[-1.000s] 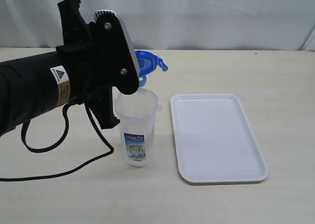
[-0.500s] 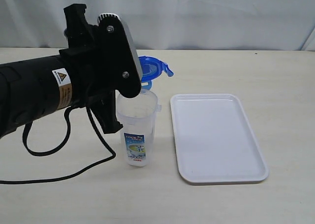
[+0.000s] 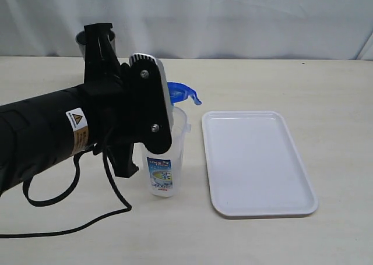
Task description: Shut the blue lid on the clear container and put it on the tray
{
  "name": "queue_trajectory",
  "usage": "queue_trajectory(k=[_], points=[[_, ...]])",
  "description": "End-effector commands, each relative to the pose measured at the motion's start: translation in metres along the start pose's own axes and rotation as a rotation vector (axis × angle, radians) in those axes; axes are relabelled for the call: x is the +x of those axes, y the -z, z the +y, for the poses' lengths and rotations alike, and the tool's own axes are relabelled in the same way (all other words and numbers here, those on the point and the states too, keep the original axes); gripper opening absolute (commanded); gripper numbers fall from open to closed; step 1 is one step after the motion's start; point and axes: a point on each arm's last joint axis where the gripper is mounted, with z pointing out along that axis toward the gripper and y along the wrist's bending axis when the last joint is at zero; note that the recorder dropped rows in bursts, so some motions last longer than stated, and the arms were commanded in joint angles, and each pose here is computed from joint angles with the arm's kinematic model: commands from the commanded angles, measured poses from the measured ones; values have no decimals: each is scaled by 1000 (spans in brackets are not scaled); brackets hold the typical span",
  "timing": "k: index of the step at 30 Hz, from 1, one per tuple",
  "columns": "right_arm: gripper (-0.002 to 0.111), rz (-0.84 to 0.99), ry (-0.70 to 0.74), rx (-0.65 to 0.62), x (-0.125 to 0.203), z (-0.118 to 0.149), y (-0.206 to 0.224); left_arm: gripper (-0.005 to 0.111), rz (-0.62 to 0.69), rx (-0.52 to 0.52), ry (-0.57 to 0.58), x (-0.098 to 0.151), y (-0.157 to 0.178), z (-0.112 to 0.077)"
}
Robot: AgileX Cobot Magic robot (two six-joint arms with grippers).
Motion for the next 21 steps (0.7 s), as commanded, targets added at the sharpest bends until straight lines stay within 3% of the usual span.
queue_trajectory(k=[1, 21], points=[[5, -3, 2, 9, 1, -1, 0, 0, 15, -16, 7, 1, 2, 1], [5, -3, 2, 9, 1, -1, 0, 0, -1, 11, 21, -1, 2, -2]])
